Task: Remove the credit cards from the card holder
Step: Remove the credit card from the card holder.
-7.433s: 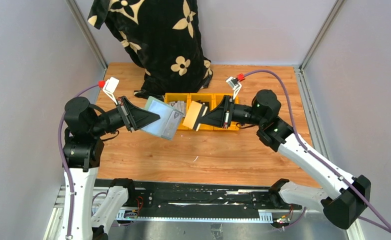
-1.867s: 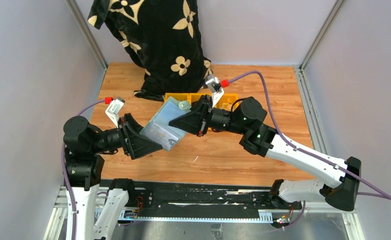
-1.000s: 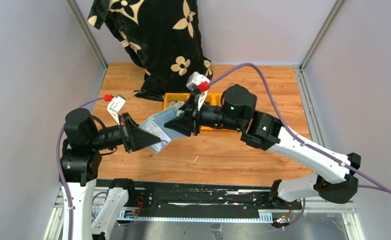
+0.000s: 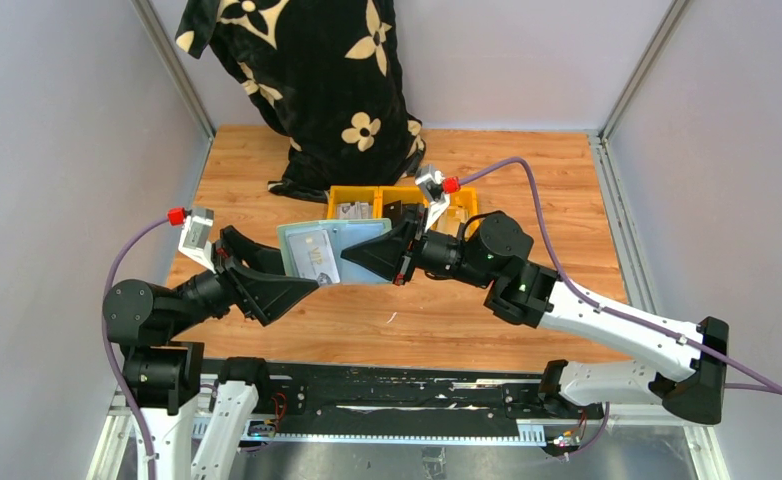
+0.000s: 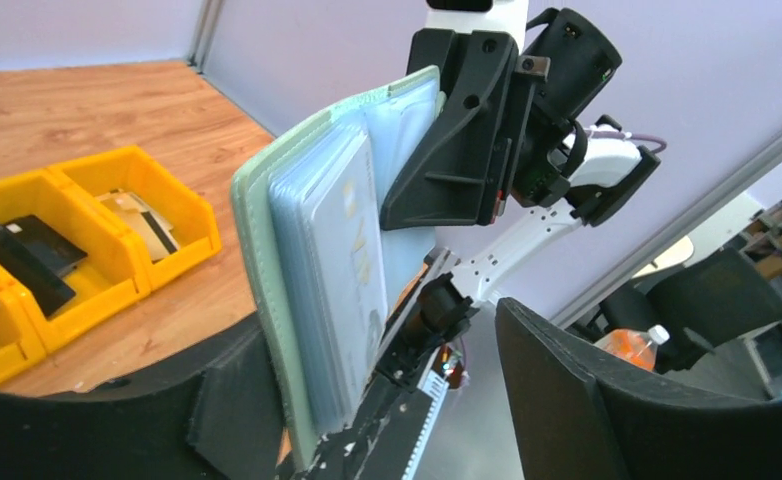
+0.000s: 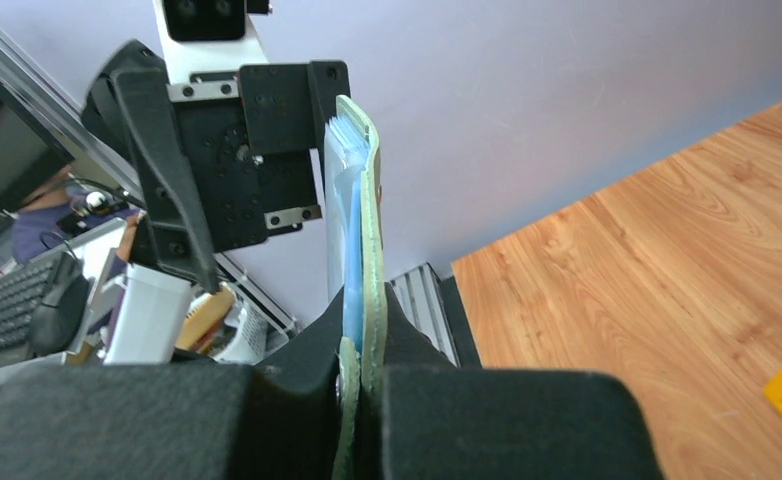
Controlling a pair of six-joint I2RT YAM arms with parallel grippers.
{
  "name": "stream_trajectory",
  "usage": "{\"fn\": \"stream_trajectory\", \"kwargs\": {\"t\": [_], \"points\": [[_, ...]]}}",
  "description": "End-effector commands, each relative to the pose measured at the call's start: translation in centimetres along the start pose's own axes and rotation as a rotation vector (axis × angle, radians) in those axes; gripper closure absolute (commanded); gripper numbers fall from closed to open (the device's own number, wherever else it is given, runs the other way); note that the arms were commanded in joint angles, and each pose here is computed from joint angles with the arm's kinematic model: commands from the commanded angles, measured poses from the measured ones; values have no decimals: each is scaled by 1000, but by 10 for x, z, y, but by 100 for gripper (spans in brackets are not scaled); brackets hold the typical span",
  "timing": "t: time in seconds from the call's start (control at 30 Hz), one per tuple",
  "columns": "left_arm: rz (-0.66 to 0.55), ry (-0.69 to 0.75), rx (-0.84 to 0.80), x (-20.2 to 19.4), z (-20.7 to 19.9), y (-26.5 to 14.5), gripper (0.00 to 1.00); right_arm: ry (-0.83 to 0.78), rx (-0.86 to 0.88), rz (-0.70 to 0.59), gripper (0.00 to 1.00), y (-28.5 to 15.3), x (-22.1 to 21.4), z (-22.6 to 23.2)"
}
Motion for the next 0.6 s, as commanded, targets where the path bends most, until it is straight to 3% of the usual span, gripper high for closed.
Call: {"fn": "stream_trajectory", "kwargs": {"t": [0.0, 0.13, 0.43, 0.57], "points": [[-4, 7, -49, 3, -6, 0, 28, 48, 86, -150, 100, -3, 25, 18], [-5, 9, -42, 3, -4, 1, 43, 62, 93, -145, 100, -4, 22, 18], [-19, -4, 11, 7, 7, 6, 88, 101, 91, -123, 100, -5, 11, 12], [-3, 2, 90, 8, 19, 8, 97, 108, 87, -105, 81, -6, 7, 11]]}}
Point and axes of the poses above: each gripper's point midway between its finger pads, its own y axis out along the fingers, its own z axis along the line the jaws close on, x = y × z, the point moved 7 cm from there along -y, back along the fingers, and after that the axes turned 9 degrees about y, right-handed, at the moved point
